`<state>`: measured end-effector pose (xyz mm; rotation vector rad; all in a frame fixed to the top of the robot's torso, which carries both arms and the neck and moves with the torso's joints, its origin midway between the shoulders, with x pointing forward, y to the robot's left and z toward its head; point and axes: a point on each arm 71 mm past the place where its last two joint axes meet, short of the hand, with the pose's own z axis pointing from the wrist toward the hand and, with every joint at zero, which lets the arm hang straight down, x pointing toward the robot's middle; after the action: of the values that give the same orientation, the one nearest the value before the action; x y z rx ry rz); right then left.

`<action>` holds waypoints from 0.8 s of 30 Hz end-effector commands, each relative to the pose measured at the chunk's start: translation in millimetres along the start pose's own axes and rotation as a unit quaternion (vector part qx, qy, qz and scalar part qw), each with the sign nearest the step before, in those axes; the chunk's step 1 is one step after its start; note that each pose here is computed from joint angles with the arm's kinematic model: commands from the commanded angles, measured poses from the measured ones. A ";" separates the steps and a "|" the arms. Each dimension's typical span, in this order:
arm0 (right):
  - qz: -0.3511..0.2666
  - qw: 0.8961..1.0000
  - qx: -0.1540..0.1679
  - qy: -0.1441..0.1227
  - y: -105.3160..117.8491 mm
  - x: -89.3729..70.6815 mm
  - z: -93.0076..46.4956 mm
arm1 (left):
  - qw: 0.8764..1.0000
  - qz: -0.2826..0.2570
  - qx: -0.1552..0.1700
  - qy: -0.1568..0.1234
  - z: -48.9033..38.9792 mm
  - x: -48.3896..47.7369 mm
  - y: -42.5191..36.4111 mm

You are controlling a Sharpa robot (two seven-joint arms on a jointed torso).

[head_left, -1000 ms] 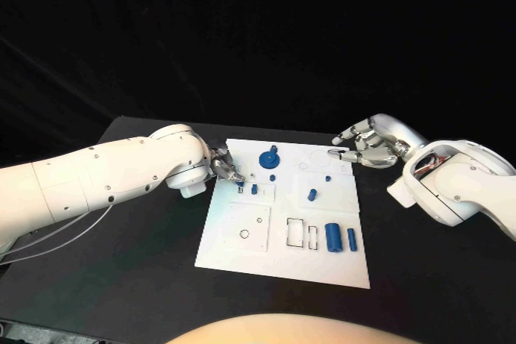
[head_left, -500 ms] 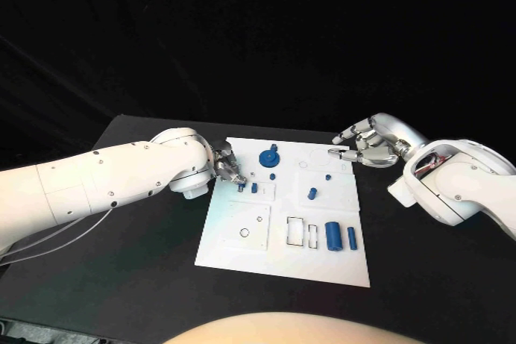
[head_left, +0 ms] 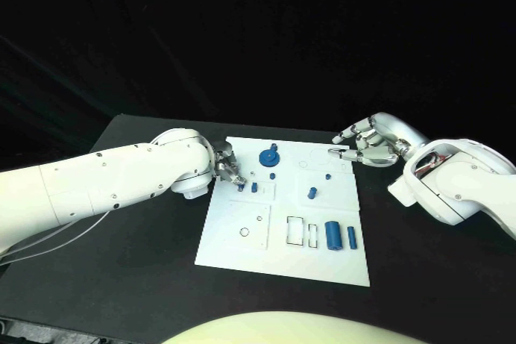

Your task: Assemble the parts on the task board

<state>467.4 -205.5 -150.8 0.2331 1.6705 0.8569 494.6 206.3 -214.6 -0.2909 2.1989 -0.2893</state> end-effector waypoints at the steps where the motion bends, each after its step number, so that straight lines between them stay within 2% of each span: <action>1: -0.003 1.000 -0.005 0.007 0.9 1.5 -0.3 | 1.000 0.019 -0.011 0.007 0.4 1.4 0.8; 17: -0.003 1.000 -0.006 0.008 0.6 1.8 -0.3 | 0.999 0.026 -0.025 0.022 1.7 3.0 4.3; 24: -0.003 1.000 -0.006 0.009 0.6 2.0 -0.5 | 0.999 0.031 -0.021 0.029 0.7 5.1 1.8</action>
<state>467.2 -205.6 -151.4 0.2321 1.6727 0.8576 494.9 207.0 -215.0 -0.2643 2.2314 -0.2456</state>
